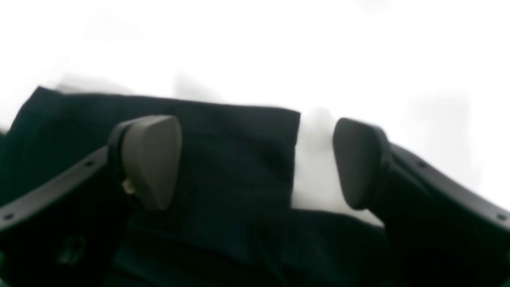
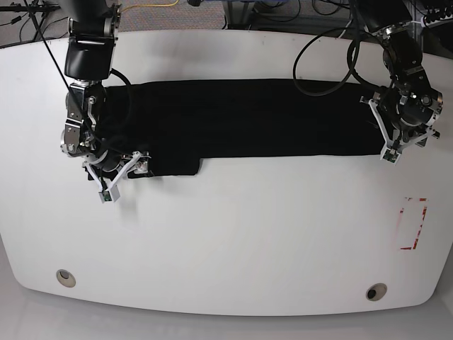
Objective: Fold the T-shirt properly
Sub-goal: 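Tuck the shirt end under the right gripper and regrasp it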
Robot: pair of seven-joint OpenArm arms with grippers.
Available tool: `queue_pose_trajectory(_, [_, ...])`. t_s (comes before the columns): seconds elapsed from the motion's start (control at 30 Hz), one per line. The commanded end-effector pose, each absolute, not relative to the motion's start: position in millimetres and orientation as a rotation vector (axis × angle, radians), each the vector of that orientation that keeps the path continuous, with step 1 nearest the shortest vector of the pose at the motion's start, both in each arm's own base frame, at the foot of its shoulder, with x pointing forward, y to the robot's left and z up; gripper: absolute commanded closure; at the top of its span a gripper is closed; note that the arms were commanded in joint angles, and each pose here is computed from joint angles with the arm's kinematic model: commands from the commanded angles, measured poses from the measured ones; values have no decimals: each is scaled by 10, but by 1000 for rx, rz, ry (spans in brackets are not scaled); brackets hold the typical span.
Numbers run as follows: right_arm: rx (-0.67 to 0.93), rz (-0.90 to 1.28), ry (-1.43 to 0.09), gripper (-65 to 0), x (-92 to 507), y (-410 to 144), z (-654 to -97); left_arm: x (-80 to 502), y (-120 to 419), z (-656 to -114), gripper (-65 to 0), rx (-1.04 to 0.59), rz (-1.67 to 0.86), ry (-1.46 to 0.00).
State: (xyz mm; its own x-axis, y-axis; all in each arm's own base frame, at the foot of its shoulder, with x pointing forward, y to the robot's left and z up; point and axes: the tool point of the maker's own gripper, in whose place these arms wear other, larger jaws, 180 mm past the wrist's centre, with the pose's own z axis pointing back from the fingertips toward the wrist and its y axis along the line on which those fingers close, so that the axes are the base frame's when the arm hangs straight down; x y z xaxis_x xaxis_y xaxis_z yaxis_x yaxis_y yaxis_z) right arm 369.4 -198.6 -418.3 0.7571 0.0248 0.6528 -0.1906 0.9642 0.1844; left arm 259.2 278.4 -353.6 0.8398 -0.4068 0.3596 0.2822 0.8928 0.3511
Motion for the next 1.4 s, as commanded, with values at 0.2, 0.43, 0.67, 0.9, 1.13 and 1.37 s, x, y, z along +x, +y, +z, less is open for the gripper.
queue_pose_trajectory(0.2, [290, 134, -728, -328, 3673, -1745, -4127, 2664, 2818, -3428, -392, 313, -373, -475])
queue_pose_trajectory(0.43, [295, 152, -764, 0, 3714, -1665, -4001, 2664, 2814, -3434, -392, 312, -374, -473])
queue_pose_trajectory(0.67, [292, 204, -837, 0, 3788, -1602, -3748, 2663, 2814, -3438, -392, 311, -374, -472])
queue_pose_trajectory(0.9, [362, 352, -923, 0, 3646, -1347, -3375, 2661, 2814, -3443, -392, 310, -374, -471])
queue_pose_trajectory(1.13, [531, 420, -932, 0, 3292, -1025, -3154, 2663, 2831, -3434, -392, 316, -375, -471])
queue_pose_trajectory(1.37, [684, 454, -887, 0, 2849, -843, -3072, 2661, 2841, -3432, -392, 320, -376, -469])
